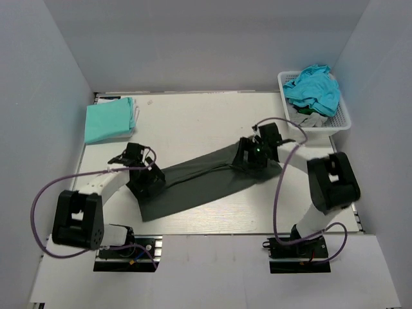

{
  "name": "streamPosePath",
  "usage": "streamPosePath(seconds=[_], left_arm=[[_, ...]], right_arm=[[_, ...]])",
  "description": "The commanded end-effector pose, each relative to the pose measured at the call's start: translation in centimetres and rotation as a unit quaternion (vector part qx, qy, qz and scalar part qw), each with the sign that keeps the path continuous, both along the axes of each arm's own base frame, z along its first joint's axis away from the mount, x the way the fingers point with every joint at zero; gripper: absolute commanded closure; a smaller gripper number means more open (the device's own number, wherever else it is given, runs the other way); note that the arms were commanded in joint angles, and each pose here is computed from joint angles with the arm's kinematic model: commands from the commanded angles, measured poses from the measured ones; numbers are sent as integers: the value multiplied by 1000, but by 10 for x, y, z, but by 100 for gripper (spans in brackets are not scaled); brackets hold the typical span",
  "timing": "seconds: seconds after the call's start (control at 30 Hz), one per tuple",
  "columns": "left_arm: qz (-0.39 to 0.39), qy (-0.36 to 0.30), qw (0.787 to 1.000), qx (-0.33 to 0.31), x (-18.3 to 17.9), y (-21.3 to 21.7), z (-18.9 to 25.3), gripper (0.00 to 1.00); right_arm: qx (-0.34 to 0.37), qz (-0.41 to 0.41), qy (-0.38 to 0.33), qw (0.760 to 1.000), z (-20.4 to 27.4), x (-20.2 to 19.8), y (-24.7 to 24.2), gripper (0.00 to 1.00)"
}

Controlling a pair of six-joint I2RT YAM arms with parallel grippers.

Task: Fold and stack the t-shirts
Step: Rotate the tshirt 90 degrees

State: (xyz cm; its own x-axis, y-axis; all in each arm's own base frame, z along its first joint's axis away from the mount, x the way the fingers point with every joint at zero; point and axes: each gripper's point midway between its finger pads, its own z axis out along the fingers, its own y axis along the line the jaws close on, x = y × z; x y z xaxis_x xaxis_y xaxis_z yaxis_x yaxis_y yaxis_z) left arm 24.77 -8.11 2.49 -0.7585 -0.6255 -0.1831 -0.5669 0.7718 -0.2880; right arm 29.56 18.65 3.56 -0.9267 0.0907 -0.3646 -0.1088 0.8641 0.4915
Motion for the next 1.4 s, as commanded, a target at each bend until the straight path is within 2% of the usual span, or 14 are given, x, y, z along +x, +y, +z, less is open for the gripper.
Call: streamPosePath(seconds=[0.0,0.03,0.1,0.2,0.23,0.4,0.6,0.63,0.67,0.8,0.9,1.03,1.1,1.37], left_arm=[[0,71,997,5,-65,0,-9,1],[-11,76,997,-5,-78,-6,-15,1],[-10,67,997,-44,-85,-21,-15,1],[-23,82,994,-68,-102,-38,-22,1],[-17,90,993,-75,-103,-44,-24,1],[-87,109,988,-65,-106,-86,-21,1],[-166,145,975,-21,-125,-127,-31,1],[-177,137,974,-15,-122,-135,-26,1],[-181,134,974,-10,-122,-141,-23,1],[-238,104,966,5,-118,-175,-16,1],[-308,98,946,18,-110,-218,-16,1],[-391,119,912,42,-129,-247,-31,1],[-413,116,903,24,-134,-259,-28,1],[-413,70,907,47,-122,-254,-8,1]], right_arm=[[-96,19,17,995,-44,29,-21,10],[-60,36,-20,997,-17,65,2,10],[-44,70,1,997,-42,73,17,10],[21,118,-22,993,-18,112,58,10],[22,124,-8,992,-32,112,63,10],[32,173,-38,984,-20,134,108,10],[31,199,17,979,-39,144,141,10],[43,201,-17,978,-14,163,153,10],[37,202,5,979,-35,158,155,10],[73,217,-1,973,-28,152,180,10],[77,231,-16,970,-24,148,194,10],[83,222,-47,970,-19,163,199,10],[85,219,-59,970,-17,170,201,10],[51,221,-96,969,3,178,191,10]])
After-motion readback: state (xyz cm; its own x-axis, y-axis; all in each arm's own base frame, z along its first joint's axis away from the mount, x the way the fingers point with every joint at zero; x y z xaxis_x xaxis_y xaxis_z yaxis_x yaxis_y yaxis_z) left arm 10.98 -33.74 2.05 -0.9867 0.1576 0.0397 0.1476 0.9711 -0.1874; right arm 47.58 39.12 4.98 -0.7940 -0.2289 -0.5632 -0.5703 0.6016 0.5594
